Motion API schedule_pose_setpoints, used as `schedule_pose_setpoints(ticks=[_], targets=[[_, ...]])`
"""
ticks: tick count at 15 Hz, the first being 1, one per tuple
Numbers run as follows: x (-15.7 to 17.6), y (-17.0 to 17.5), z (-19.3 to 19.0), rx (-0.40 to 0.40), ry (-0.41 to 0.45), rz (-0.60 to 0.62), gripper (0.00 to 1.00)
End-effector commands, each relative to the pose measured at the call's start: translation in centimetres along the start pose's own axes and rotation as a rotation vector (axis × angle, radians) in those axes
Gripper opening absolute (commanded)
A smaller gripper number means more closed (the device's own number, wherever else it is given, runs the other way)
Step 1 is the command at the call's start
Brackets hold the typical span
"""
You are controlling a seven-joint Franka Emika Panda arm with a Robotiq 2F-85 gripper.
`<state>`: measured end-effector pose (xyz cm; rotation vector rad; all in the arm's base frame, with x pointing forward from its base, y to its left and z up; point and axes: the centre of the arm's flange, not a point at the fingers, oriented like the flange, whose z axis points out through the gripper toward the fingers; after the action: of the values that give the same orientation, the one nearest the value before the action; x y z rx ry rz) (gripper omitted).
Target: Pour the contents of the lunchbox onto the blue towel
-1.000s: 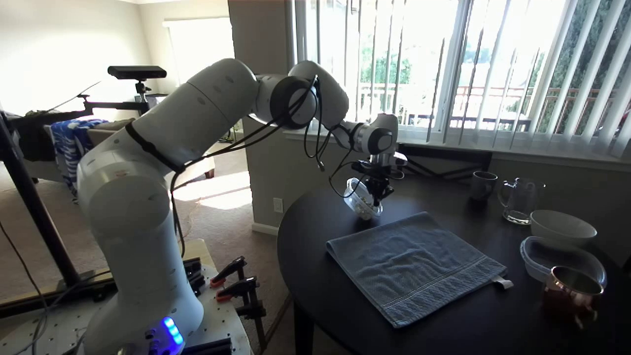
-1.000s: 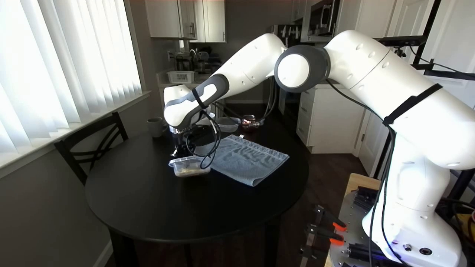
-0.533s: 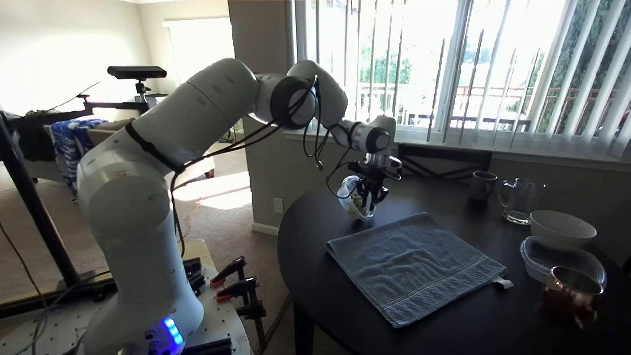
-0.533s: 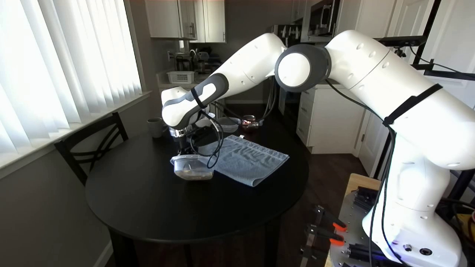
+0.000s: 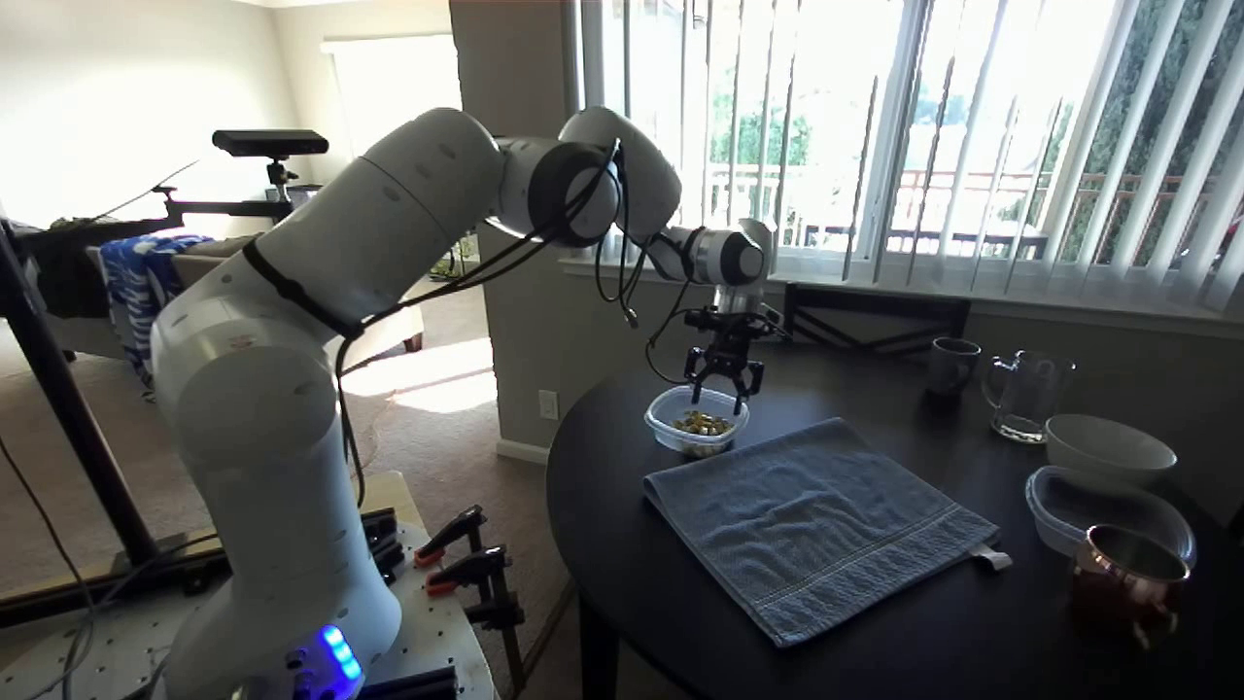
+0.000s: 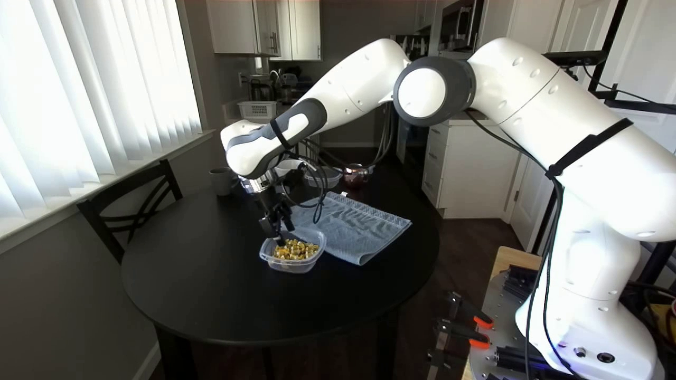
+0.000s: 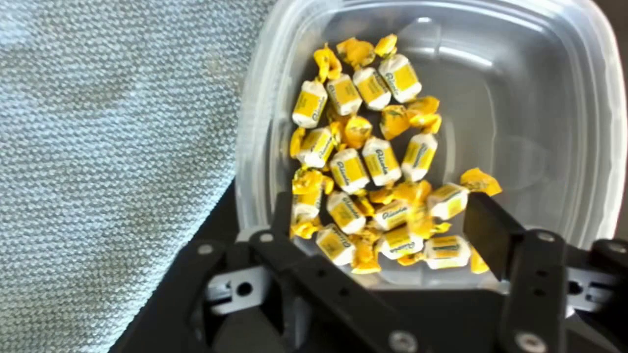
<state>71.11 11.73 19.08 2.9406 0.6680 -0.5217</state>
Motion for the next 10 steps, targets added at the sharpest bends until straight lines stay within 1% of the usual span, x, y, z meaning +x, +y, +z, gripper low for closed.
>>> schedule_pose_setpoints(ticks=[1,5,7,8,10], targets=[[-0.8,0.6,-0.9,-0.018,-0.033,-0.079,1.0],[-1.2,1.0,-1.1,-0.034,-0.028,-0.138,1.0],[-1.4,2.2,-1.0,-0.044,-0.02,-0.113,1.0],[-1.6,3.2,-0.8,-0.051,-0.004,-0.069,1.0],[-2.3,4.6,-1.0,-0.045,0.033,-0.037,1.0]])
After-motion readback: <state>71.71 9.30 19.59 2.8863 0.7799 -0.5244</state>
